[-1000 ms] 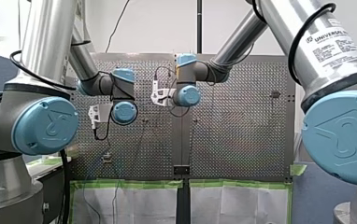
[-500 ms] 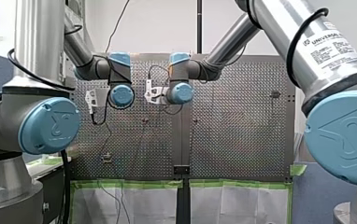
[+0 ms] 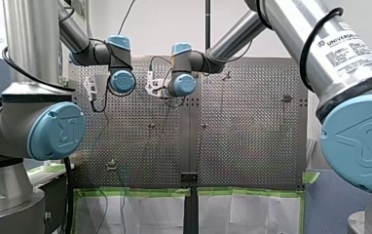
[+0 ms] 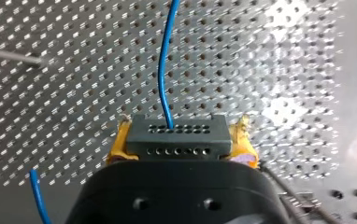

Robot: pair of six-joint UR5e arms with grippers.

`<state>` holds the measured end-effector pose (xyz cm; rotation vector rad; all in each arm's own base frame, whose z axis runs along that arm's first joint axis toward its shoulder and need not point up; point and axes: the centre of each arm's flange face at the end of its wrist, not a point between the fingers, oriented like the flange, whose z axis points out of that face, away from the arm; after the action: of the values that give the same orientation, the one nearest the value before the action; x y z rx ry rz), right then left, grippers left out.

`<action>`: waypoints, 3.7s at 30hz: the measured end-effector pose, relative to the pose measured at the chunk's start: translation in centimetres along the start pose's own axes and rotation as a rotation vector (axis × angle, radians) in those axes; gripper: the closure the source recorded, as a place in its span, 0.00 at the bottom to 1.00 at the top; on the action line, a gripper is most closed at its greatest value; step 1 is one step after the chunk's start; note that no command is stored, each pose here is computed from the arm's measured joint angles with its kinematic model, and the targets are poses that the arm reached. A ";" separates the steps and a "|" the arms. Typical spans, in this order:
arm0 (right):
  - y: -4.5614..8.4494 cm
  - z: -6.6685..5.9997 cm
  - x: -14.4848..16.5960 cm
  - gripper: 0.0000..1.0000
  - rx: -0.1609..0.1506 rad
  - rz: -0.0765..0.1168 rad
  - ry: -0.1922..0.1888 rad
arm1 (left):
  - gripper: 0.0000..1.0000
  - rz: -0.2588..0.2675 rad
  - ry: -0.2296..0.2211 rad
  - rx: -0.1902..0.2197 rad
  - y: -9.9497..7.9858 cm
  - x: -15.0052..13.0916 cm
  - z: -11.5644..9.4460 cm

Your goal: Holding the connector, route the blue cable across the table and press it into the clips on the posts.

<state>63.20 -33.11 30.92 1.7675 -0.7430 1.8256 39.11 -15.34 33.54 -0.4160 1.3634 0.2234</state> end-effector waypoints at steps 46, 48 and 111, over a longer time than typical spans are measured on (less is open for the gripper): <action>-0.8 7.8 7.3 1.00 0.081 0.024 0.102 | 1.00 -0.045 -0.102 0.072 0.6 -2.6 10.1; -0.7 8.1 7.8 1.00 0.081 0.024 0.114 | 1.00 -0.048 -0.101 0.079 0.7 -2.3 10.6; 0.1 11.2 9.0 1.00 -0.015 0.028 0.159 | 0.00 -0.160 -0.012 0.102 4.6 3.1 19.1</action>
<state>70.98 -41.03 40.11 1.5877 -0.7195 1.9475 55.13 -3.56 32.59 -0.4355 1.3169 0.0240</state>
